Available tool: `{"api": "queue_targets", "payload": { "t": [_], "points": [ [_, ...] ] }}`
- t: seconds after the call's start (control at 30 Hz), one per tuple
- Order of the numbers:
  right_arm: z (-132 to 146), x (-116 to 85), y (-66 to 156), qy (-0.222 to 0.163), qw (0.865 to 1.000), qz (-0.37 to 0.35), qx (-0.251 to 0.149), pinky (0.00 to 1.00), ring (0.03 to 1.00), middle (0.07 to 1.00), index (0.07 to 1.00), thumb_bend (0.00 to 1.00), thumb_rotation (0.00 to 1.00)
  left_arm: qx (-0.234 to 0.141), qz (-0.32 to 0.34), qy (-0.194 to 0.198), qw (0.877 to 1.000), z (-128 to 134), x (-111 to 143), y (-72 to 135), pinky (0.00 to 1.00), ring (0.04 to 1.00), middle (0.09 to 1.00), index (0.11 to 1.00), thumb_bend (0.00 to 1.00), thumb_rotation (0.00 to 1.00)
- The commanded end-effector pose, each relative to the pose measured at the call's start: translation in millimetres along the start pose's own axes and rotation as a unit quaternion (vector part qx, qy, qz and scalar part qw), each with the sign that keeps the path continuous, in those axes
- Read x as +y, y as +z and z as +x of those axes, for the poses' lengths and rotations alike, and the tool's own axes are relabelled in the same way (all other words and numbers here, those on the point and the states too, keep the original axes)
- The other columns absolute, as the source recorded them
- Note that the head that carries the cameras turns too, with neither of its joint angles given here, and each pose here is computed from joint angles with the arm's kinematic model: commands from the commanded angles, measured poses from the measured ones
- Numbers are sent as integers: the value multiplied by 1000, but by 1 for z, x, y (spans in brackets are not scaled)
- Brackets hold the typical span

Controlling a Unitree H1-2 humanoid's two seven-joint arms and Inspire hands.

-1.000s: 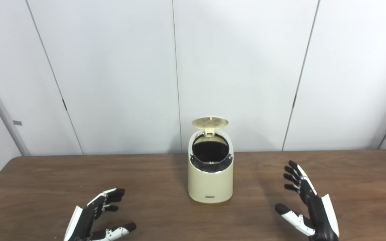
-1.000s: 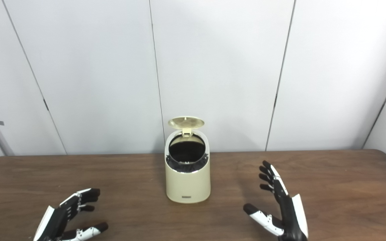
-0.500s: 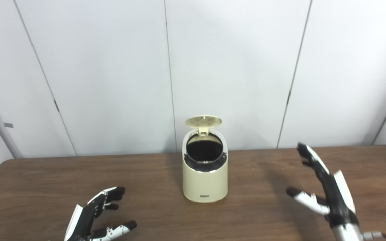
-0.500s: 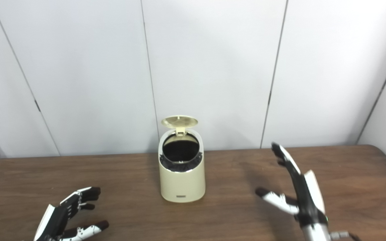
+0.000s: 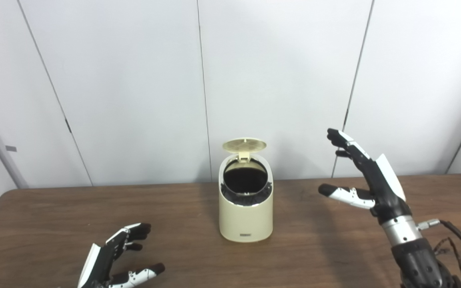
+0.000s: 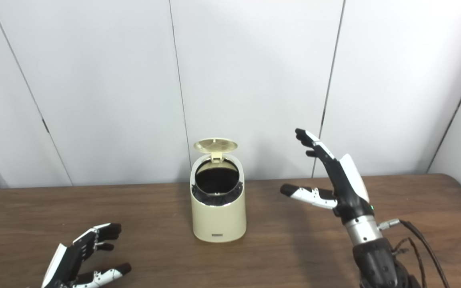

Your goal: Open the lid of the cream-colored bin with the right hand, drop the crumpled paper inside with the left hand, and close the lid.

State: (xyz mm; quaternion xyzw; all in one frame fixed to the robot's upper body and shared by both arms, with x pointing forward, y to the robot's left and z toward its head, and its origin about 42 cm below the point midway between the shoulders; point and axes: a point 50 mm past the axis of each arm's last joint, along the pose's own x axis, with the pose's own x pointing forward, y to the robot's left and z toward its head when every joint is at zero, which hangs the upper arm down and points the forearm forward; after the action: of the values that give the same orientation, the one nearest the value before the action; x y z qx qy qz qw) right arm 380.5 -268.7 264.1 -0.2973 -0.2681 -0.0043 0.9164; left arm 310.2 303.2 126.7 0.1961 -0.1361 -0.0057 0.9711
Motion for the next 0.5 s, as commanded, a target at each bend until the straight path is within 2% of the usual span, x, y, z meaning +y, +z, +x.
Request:
{"api": "queue_targets", "payload": {
  "t": [0.0,0.17,0.3,0.43,0.47],
  "points": [
    [23,-11,21,-5,999,-12,-45,826,881,877,888,1000,713,-24,-1,10,1000,7,2,10,689,758,758,747,922,240],
    [41,-5,23,19,998,-29,-47,834,891,886,886,1000,697,-23,5,9,1000,7,2,11,667,750,758,747,920,248],
    [56,0,24,37,997,-52,-41,807,888,894,876,1000,724,-24,2,9,1000,6,1,10,670,753,761,751,914,240],
    [68,5,23,55,997,-43,-43,882,926,888,883,1000,687,-25,-4,10,1000,6,-1,10,675,755,760,748,920,242],
    [71,6,23,58,996,-47,-42,846,897,876,880,1000,687,-23,-5,10,1000,6,-1,10,686,759,762,749,920,238]
  ]
}}
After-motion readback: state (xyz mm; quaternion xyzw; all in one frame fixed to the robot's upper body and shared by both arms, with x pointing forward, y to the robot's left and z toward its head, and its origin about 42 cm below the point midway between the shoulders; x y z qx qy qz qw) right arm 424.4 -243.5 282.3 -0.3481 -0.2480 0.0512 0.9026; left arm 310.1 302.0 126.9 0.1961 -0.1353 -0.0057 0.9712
